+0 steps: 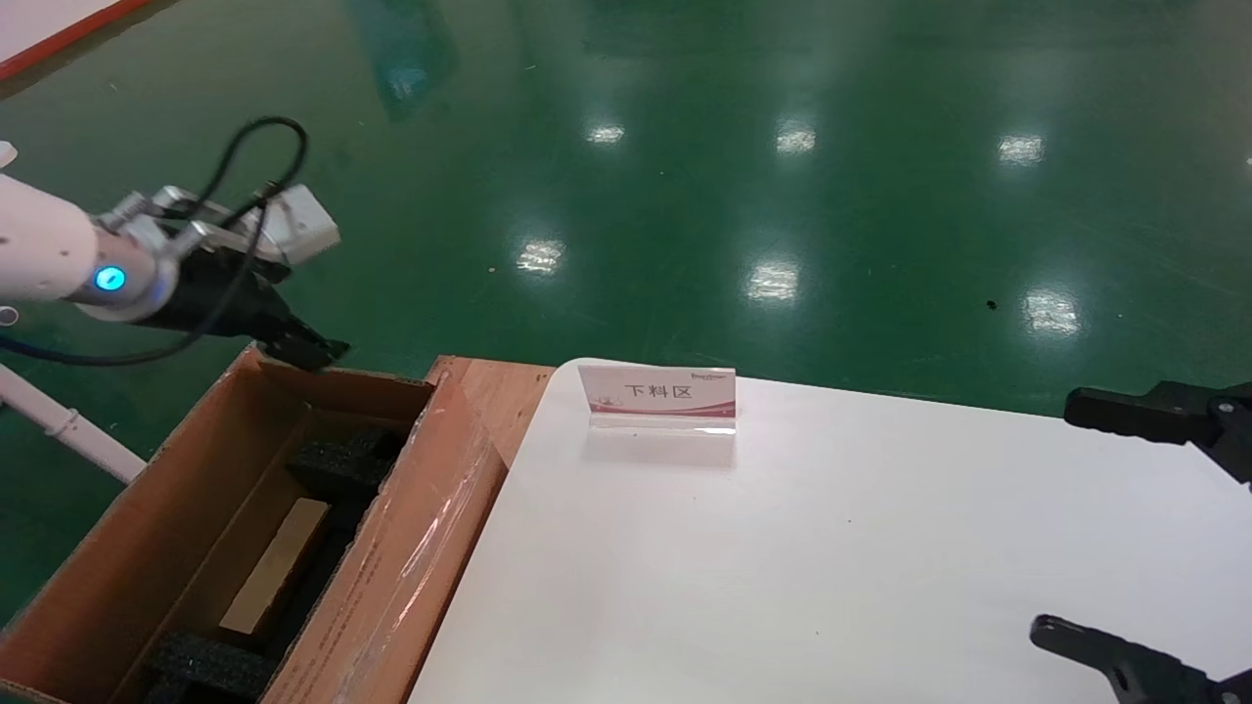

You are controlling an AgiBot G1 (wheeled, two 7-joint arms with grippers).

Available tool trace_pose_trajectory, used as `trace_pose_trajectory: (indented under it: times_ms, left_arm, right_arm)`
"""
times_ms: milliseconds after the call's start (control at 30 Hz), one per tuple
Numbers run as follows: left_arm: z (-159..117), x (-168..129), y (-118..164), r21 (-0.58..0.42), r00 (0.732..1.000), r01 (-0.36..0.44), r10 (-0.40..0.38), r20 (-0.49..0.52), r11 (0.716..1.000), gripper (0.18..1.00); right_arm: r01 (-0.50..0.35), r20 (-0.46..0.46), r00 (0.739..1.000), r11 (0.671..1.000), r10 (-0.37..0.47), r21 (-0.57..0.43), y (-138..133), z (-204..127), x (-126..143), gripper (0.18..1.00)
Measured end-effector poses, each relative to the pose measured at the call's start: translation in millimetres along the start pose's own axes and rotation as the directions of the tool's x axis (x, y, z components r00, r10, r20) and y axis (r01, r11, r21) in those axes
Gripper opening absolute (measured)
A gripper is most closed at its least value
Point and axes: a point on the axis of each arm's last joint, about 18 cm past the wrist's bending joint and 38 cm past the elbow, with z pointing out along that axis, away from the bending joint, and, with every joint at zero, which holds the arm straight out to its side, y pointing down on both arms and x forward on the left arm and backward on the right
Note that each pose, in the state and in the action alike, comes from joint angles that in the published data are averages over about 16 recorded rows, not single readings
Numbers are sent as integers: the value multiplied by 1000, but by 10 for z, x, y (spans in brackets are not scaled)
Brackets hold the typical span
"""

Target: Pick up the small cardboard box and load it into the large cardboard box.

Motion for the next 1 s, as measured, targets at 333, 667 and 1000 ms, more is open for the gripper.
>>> trace_pose_trajectory:
  times_ms: [333,667,1000]
  left_arm:
    - [118,578,-294,100,970,-47,69,-233,994,1001]
    - [90,1127,-522,253,878,-52,165,-449,966,1001]
    - [-86,1538,-662,441,753,4,288,-592,897,1001]
  right_arm:
    - [0,0,1000,1000,0,0,0,0,0,1001]
    - [0,0,1000,1000,0,0,0,-1,0,1001]
    - [0,0,1000,1000,0,0,-1,0,-1,1001]
